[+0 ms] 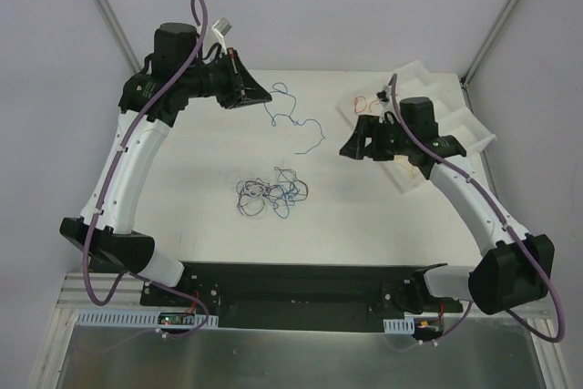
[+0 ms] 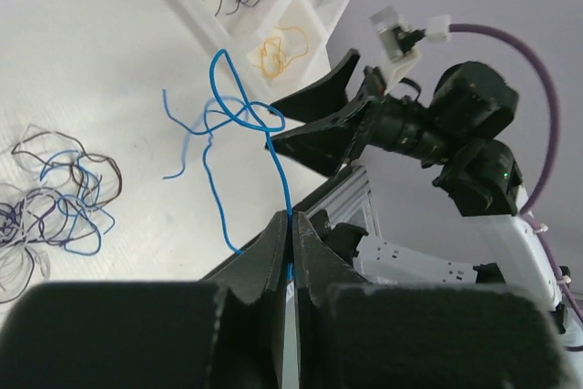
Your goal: Untangle the cables
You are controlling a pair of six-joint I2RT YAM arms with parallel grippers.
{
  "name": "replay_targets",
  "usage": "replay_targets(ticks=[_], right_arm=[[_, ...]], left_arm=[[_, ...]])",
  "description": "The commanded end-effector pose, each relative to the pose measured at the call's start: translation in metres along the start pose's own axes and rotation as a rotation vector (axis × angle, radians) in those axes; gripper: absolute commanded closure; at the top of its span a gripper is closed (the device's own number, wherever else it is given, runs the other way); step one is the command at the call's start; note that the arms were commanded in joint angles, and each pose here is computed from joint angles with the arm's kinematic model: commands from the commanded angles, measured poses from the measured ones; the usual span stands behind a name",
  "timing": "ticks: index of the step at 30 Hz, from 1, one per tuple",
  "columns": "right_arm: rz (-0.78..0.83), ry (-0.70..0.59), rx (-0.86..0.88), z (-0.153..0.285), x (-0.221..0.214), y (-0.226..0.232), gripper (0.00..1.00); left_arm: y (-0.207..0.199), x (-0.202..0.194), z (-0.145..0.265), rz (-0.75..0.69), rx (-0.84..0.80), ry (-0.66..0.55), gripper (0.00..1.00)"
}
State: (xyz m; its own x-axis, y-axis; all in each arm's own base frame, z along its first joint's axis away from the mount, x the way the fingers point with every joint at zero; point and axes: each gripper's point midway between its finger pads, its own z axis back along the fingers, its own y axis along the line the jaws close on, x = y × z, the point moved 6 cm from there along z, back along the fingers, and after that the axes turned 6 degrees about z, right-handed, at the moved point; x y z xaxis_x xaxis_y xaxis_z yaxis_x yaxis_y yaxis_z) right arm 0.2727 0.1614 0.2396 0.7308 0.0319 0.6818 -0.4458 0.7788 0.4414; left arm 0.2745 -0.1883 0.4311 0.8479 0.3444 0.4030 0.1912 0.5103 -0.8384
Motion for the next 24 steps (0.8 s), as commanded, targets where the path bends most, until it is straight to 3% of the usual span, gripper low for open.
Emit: replay_targets(ticks=[1,4,9,16,20,24], right_arm=[[0.04,-0.025,0.067,0.034,0.006,0.009,0.21],[0.148,-0.126,0.248,0.049,0.03,0.041,0.21],[0.308,-0.212,0.406,0.054,0.066,0.076,0.21],[0.481,-0.191,0.511,0.045,0.07,0.094,0.21],[0.488,-0.142,0.59,0.035,0.054,0.105,0.21],[0.484,-0.134,0.556,0.024,0.049,0.105,0.21]], left_arm=[[0.002,-0.012,-0.004,-0.014,-0.047,0.084,1.0],[0.01,-0.023,-0.021,0.019,-0.044,0.165,1.0],[0.01,-0.045,-0.046,0.036,-0.075,0.314,1.0],[0.018,-0.062,-0.058,0.073,-0.051,0.419,1.0],[0.017,-0.064,-0.062,0.082,-0.052,0.44,1.0],[0.016,-0.067,-0.066,0.101,-0.057,0.466,1.0]])
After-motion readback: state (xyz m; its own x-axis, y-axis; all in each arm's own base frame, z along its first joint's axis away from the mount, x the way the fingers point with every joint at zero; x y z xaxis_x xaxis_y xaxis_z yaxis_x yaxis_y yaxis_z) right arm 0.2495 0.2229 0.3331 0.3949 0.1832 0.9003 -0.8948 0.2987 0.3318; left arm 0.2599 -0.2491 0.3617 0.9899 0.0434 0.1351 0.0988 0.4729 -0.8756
